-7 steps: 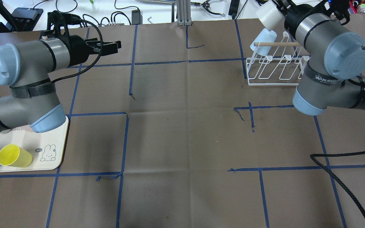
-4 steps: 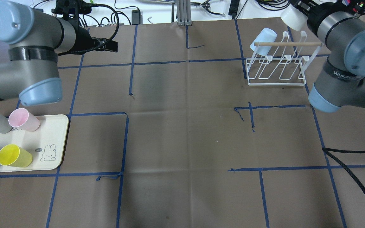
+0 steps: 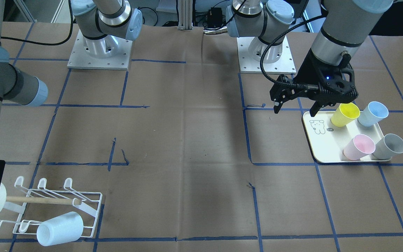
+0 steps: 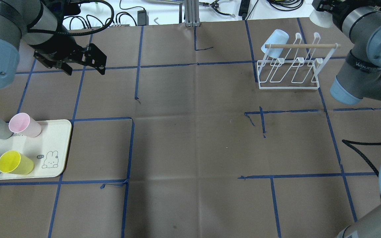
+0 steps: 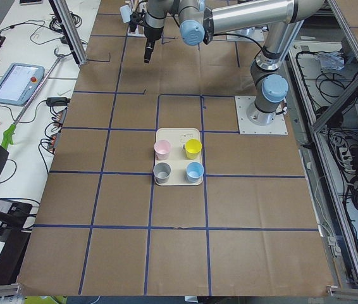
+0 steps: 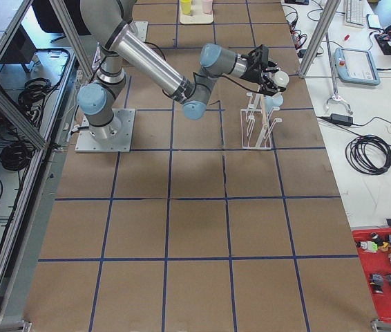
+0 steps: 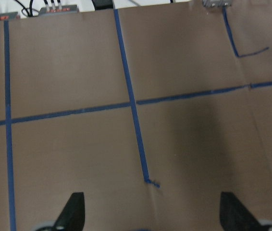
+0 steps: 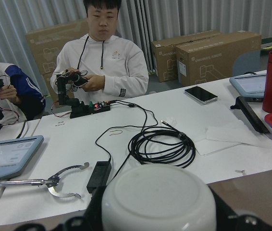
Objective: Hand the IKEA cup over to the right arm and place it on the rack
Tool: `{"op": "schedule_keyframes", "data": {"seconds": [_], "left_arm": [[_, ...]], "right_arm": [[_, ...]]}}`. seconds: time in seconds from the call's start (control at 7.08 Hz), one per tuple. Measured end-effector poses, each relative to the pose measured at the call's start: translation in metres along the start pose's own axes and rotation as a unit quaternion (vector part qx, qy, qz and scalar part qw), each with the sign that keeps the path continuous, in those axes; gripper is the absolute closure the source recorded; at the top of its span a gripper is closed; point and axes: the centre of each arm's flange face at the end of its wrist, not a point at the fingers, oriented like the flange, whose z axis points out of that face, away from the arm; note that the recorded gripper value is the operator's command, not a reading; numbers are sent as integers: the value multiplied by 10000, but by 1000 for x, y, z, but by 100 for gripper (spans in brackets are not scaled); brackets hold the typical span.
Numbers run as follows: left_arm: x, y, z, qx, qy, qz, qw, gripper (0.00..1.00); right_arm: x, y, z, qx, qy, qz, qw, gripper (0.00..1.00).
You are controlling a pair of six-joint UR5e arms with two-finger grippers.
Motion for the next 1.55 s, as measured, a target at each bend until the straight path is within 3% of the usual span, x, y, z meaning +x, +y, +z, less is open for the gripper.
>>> {"op": "schedule_keyframes", "data": {"seconds": [0.28, 0.99, 1.41, 1.55], "left_arm": [[8, 16, -3, -250, -123, -60, 9996, 1], [19, 20, -7, -186, -150, -19, 9997, 1], [19, 20, -7, -195, -148, -20, 9997, 1], [19, 20, -6, -198, -148, -20, 9997, 1]], "right_arm": [[20, 5, 26, 188, 71, -427, 9989, 96], [38, 56, 59, 541, 125, -604, 9966, 95], [37, 76, 59, 454, 114, -591, 9972, 95], [36, 83, 57, 379, 109, -568, 9976, 75]]}}
